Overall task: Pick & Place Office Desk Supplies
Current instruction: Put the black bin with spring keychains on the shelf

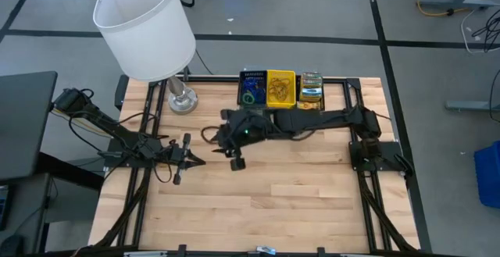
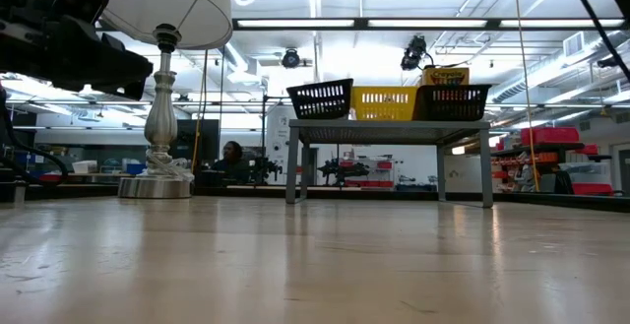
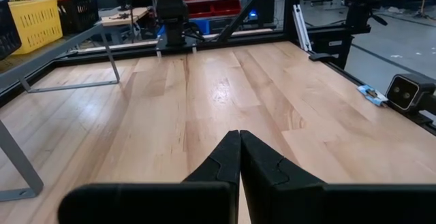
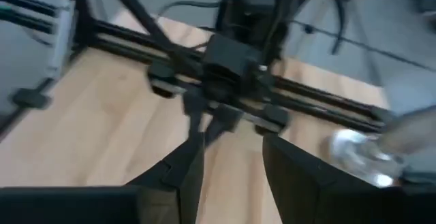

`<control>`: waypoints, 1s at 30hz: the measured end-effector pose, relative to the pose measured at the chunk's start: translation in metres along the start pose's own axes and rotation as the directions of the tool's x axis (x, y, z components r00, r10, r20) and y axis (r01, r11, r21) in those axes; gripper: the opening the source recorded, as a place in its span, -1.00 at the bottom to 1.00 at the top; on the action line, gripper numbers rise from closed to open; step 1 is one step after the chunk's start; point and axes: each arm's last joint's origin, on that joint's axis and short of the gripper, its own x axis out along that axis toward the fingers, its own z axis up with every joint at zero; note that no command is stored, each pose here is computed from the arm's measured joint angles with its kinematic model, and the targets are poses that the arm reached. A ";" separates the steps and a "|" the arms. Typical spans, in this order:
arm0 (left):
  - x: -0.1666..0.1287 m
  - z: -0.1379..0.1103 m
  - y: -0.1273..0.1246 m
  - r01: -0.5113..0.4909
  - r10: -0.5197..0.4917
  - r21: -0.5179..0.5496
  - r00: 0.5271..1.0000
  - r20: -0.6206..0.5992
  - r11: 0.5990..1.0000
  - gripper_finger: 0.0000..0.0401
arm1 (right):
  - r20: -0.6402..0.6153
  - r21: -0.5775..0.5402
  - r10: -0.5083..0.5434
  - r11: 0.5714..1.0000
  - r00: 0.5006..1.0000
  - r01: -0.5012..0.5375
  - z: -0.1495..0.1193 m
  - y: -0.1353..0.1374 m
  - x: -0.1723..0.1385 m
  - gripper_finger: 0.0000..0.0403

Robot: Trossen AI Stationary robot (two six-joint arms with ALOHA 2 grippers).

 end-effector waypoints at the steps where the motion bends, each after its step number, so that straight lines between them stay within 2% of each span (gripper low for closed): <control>1: 0.000 0.000 0.000 0.000 0.000 -0.001 1.000 0.002 1.000 -0.96 | 0.010 -0.006 -0.037 0.999 0.999 0.037 0.003 0.003 0.000 -0.22; 4: 0.000 0.000 0.000 0.000 0.000 -0.007 1.000 0.003 1.000 -0.96 | -0.082 -0.026 -0.210 0.978 0.974 0.208 -0.001 -0.001 -0.006 -0.22; 6: 0.000 0.000 0.000 0.000 0.000 -0.012 1.000 0.002 1.000 -0.96 | -0.214 -0.049 -0.332 0.943 0.919 0.329 -0.013 -0.013 -0.013 -0.22; 11: 0.000 0.001 0.000 0.000 0.000 -0.011 1.000 0.006 1.000 -0.96 | -0.498 -0.042 -0.348 0.924 0.794 0.379 -0.050 -0.045 -0.026 -0.22; 14: 0.000 0.001 0.000 0.000 0.000 -0.012 1.000 0.007 1.000 -0.96 | -0.610 -0.049 -0.372 0.899 0.700 0.435 -0.066 -0.062 -0.036 -0.22; 16: 0.000 0.001 0.000 0.000 0.000 -0.011 1.000 0.006 1.000 -0.96 | -0.640 -0.057 -0.394 0.880 0.659 0.471 -0.072 -0.072 -0.040 -0.22; 26: 0.000 0.000 0.000 0.000 0.000 -0.006 1.000 -0.004 1.000 -0.96 | -0.655 -0.058 -0.429 0.849 0.622 0.525 -0.075 -0.083 -0.047 -0.22; 30: 0.000 -0.001 0.000 0.000 0.000 -0.003 1.000 -0.005 1.000 -0.96 | -0.697 -0.069 -0.434 0.833 0.571 0.549 -0.081 -0.085 -0.052 -0.22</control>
